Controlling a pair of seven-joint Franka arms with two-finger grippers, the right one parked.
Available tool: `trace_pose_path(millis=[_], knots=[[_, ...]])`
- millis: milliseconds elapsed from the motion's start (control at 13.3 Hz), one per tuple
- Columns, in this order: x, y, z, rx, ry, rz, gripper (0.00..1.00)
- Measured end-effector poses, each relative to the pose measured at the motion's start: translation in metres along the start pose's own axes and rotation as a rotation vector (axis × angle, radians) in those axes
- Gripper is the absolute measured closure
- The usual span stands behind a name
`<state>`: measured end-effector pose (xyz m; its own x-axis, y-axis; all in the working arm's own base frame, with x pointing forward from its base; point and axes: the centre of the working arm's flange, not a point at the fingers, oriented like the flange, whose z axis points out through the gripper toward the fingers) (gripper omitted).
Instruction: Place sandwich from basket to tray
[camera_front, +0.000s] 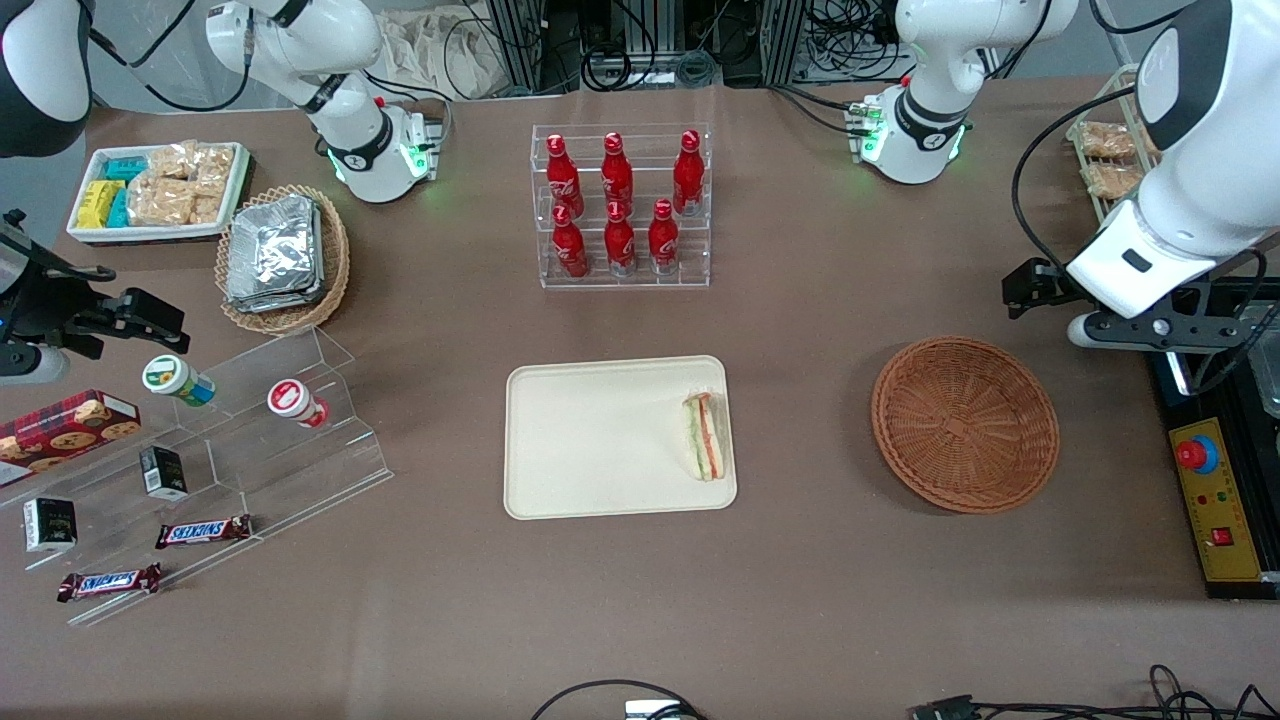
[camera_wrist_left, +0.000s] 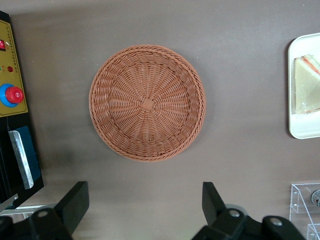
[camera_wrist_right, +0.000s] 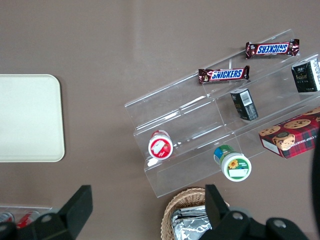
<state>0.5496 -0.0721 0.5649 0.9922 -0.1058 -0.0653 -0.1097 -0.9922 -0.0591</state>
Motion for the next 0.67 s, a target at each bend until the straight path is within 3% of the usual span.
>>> trace_pose_path(millis=[675], knots=[[0.0009, -0.0033, 0.0065, -0.001, -0.023, -0.005, 0.00]])
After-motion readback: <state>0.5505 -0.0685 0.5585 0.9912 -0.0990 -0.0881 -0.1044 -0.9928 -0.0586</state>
